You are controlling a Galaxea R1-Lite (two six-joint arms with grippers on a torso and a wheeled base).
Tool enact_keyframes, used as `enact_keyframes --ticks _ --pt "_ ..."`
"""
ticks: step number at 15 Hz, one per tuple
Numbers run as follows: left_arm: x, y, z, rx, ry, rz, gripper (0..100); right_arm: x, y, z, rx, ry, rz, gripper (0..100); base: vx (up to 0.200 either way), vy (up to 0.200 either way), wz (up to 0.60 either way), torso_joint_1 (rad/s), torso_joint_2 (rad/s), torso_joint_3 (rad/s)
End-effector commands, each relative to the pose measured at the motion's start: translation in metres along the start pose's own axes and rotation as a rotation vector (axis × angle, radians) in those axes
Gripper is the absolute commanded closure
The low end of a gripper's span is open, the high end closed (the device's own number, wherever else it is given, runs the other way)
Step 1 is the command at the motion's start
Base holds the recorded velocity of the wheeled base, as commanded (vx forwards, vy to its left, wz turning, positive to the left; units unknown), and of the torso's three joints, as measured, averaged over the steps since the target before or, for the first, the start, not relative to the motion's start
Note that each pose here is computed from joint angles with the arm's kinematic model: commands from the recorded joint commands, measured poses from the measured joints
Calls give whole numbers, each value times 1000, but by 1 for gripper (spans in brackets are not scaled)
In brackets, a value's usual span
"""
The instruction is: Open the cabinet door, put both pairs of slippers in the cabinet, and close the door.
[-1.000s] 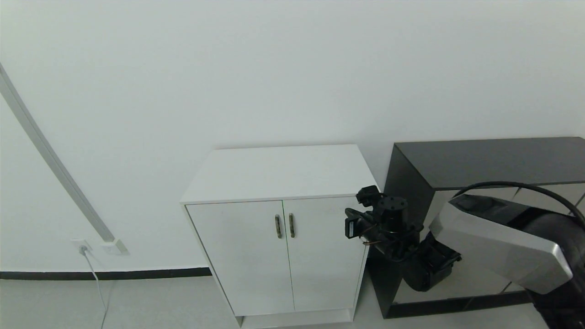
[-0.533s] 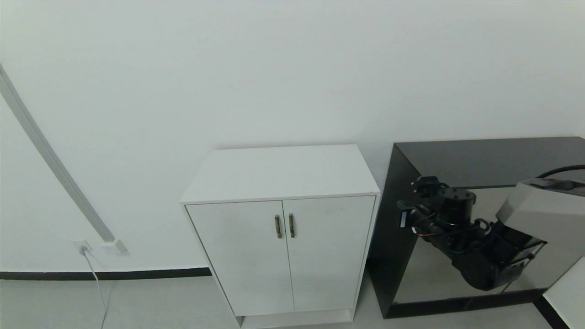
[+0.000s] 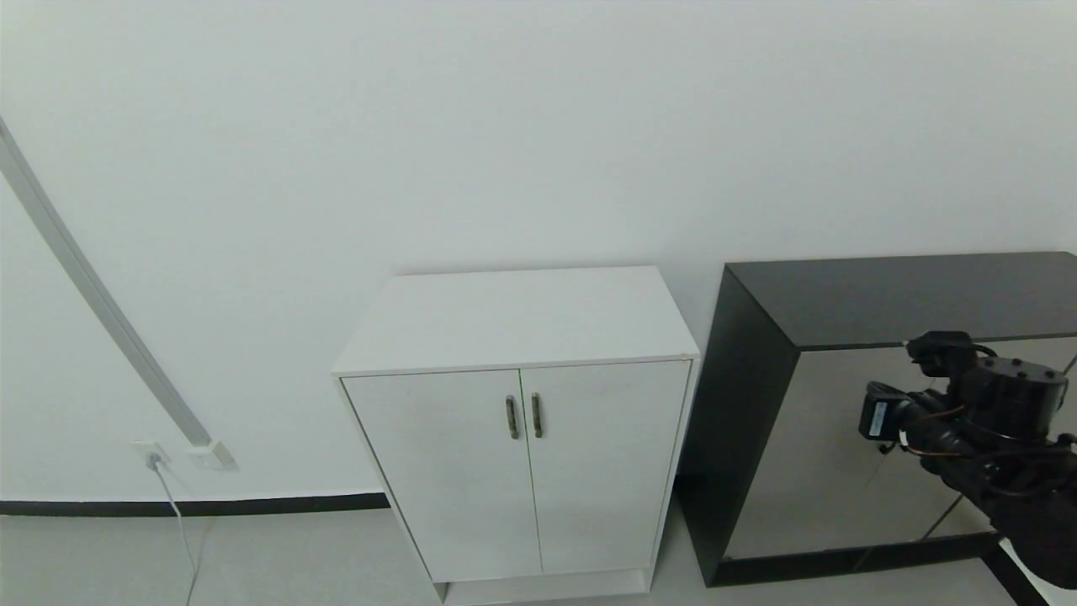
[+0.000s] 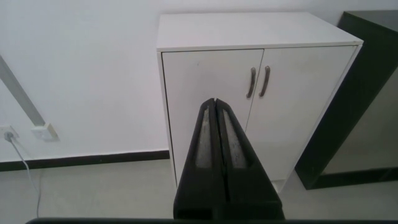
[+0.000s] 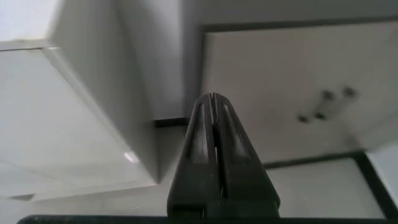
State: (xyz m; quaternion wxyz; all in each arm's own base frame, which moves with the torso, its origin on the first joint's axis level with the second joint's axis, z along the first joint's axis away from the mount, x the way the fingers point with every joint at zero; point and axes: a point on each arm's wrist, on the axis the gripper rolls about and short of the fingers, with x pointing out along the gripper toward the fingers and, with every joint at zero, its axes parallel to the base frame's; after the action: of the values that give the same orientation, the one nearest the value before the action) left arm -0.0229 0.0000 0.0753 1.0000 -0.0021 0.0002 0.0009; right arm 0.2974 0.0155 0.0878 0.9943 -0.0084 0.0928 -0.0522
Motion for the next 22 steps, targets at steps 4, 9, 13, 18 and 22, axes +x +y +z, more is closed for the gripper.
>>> enact_keyframes --ticks 4,9,13,18,22 --pt "0 0 0 0 1 0 100 -66 -29 0 12 -35 -49 100 0 0 0 0 0 0" --pt "0 0 0 0 1 1 100 -103 -31 -12 7 -1 2 100 0 0 0 0 0 0" --pt "0 0 0 0 1 1 100 -126 -27 -10 -4 74 44 100 0 0 0 0 0 0" --pt "0 0 0 -2 1 1 100 -187 -26 -15 -27 188 230 100 0 0 0 0 0 0" --pt "0 0 0 0 1 1 100 -226 -32 -32 -26 276 281 100 0 0 0 0 0 0"
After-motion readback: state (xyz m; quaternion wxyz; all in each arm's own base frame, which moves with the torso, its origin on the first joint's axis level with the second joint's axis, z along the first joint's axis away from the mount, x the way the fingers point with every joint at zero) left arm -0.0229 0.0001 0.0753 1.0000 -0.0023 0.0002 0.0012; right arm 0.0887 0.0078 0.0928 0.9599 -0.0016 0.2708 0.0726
